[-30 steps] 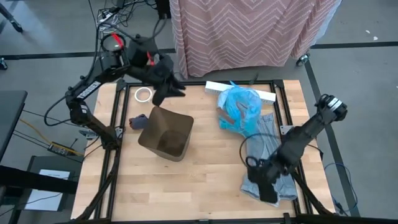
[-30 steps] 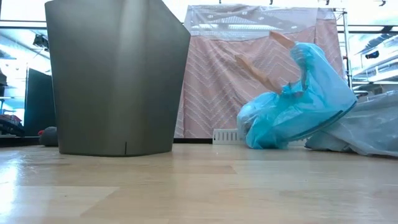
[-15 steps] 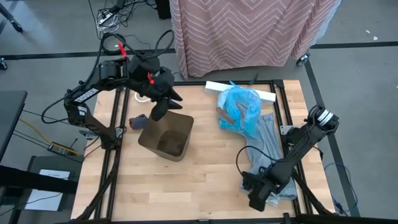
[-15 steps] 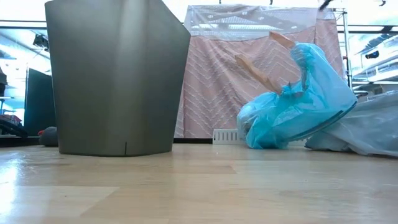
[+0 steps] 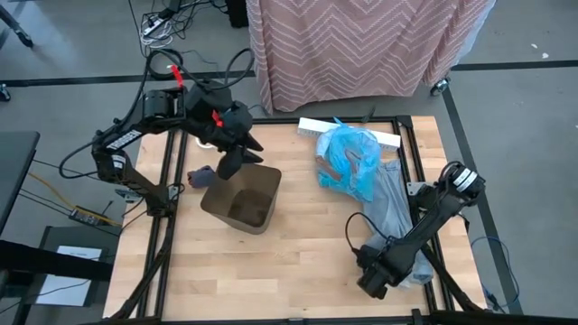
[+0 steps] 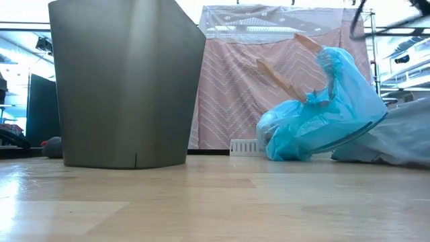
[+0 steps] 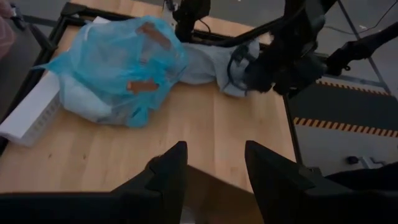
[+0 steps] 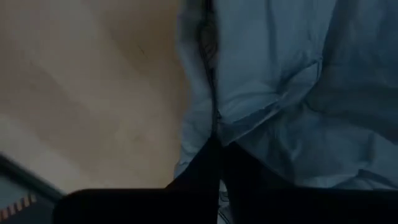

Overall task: Place trash/remove bag and relplace
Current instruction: Put the gray trash bag into the black trash bin

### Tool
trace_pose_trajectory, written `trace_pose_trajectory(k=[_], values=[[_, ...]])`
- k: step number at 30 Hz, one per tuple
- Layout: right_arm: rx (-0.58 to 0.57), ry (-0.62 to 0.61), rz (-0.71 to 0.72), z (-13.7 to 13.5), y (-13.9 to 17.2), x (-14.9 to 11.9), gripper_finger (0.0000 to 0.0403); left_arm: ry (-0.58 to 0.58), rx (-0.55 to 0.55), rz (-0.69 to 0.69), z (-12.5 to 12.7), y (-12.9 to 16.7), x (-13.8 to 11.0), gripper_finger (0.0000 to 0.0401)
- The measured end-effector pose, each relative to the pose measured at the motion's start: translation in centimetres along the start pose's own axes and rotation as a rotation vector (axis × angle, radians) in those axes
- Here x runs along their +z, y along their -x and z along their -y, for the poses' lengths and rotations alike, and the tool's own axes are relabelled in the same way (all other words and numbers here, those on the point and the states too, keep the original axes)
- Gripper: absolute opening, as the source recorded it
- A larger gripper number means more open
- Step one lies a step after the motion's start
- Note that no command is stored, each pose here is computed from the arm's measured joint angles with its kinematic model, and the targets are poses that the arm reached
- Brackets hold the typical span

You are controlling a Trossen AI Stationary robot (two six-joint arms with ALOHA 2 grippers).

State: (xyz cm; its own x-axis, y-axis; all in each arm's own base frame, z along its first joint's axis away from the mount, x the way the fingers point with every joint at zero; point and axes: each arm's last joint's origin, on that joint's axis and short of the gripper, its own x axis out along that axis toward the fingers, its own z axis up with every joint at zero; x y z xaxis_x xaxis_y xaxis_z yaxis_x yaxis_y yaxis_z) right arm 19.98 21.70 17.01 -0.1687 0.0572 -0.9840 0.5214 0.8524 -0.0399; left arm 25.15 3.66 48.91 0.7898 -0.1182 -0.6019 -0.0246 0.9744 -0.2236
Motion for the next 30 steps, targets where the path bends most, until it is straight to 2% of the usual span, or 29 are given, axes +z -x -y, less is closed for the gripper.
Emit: trace_pose_trajectory(k=[4, 11, 15, 18, 20, 26, 30], values=[[0.013, 0.048, 0.027, 0.1, 3.7, 0.0, 0.0002, 0.004, 0.002, -0.015, 0.0, 0.1, -0.2, 0.0170], [0.093, 0.076, 0.181, 1.2, 12.8, 0.2, 0.0000, -0.009, -0.012, 0.009, 0.3, 0.2, 0.0, 0.0170], [0.218, 0.094, 0.325, 2.2, 19.1, 0.2, 0.0000, -0.025, -0.069, 0.067, 1.0, 1.3, 0.1, 0.0170], [0.353, 0.160, 0.444, 3.2, 23.9, 0.1, 0.0000, -0.018, -0.057, 0.100, 1.3, 2.7, -0.1, 0.0170], [0.445, 0.219, 0.539, 3.8, 26.9, 0.1, 0.0000, -0.011, 0.008, 0.100, 1.2, 3.7, -0.6, 0.0170], [0.632, 0.299, 0.887, 7.1, 34.2, 0.7, 0.0000, 0.015, 0.413, 0.026, 0.5, 6.6, -3.1, 0.0170], [0.668, 0.364, 1.117, 8.9, 37.2, 2.1, 0.0000, 0.025, 0.507, -0.024, 0.4, 7.5, -4.0, 0.0170]])
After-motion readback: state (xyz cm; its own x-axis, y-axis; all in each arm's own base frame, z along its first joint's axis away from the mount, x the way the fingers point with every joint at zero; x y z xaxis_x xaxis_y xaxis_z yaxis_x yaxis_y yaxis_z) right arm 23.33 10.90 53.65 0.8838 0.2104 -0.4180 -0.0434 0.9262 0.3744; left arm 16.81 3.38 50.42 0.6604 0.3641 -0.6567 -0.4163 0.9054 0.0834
